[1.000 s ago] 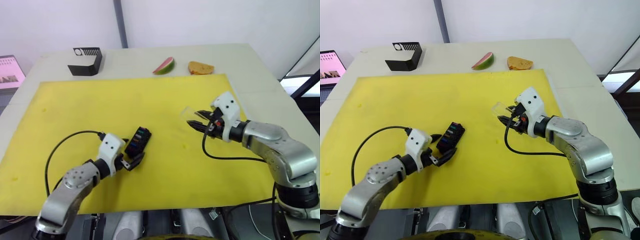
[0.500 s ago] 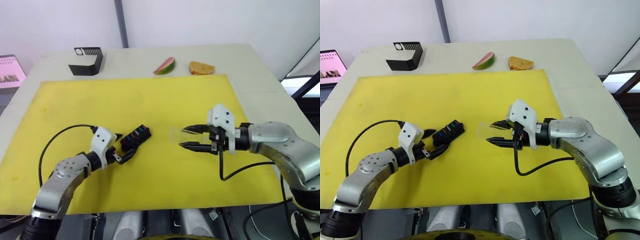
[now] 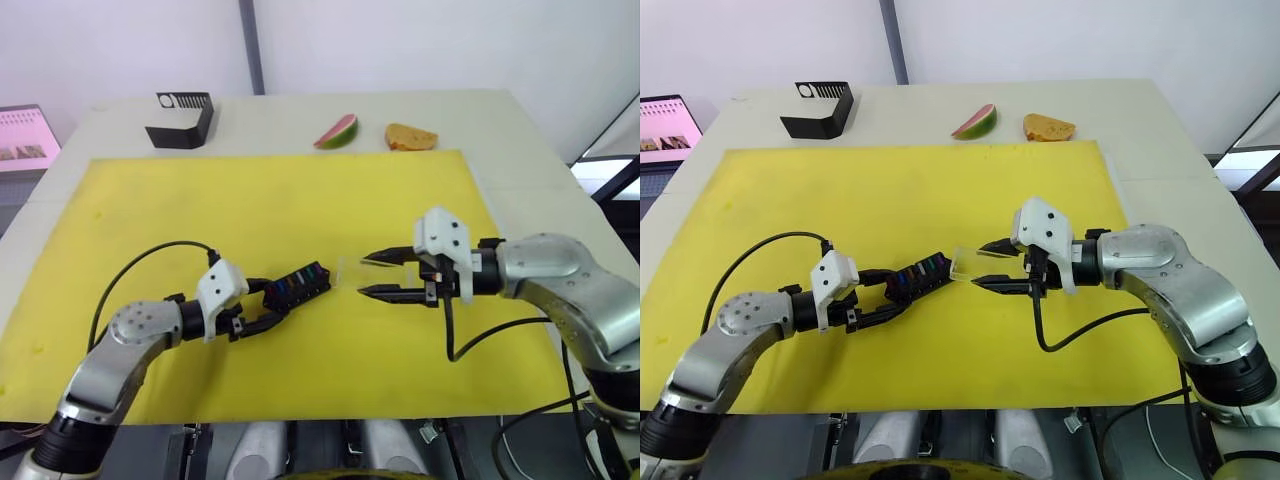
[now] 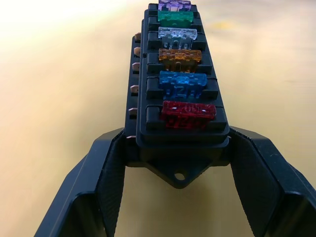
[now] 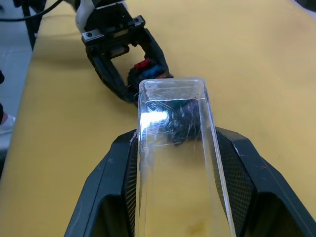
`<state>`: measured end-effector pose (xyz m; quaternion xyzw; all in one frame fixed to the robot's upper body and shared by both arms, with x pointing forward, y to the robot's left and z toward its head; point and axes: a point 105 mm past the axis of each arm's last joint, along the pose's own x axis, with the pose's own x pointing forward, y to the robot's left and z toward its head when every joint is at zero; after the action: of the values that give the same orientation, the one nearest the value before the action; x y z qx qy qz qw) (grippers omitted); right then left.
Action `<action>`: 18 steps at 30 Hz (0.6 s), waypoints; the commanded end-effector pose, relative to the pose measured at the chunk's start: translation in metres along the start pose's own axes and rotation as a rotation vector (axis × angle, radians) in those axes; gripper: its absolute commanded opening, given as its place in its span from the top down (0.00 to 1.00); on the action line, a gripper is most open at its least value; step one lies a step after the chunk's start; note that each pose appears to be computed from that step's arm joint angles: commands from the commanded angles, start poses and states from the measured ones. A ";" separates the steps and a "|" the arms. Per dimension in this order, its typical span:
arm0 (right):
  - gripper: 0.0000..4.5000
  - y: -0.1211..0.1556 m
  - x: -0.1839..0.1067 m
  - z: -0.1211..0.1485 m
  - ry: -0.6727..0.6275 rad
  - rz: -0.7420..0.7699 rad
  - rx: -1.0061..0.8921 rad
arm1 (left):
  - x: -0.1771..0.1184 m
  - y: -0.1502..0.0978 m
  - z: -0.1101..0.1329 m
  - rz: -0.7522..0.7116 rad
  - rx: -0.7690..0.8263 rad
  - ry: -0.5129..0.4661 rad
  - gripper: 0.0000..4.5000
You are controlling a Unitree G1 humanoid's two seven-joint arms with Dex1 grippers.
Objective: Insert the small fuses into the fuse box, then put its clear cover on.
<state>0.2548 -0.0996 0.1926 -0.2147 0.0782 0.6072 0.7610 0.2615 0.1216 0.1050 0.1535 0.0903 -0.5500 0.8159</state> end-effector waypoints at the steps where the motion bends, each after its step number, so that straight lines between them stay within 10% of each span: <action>1: 0.62 0.002 0.001 0.013 -0.012 0.042 -0.069 | 0.010 0.000 0.009 -0.110 0.064 0.001 0.43; 18: 0.62 -0.003 0.059 -0.002 0.086 0.150 -0.172 | 0.048 0.016 -0.003 -0.258 0.174 0.055 0.43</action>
<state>0.2711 -0.0515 0.1625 -0.2880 0.0918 0.6558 0.6918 0.2942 0.0847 0.0944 0.2180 0.0714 -0.6539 0.7210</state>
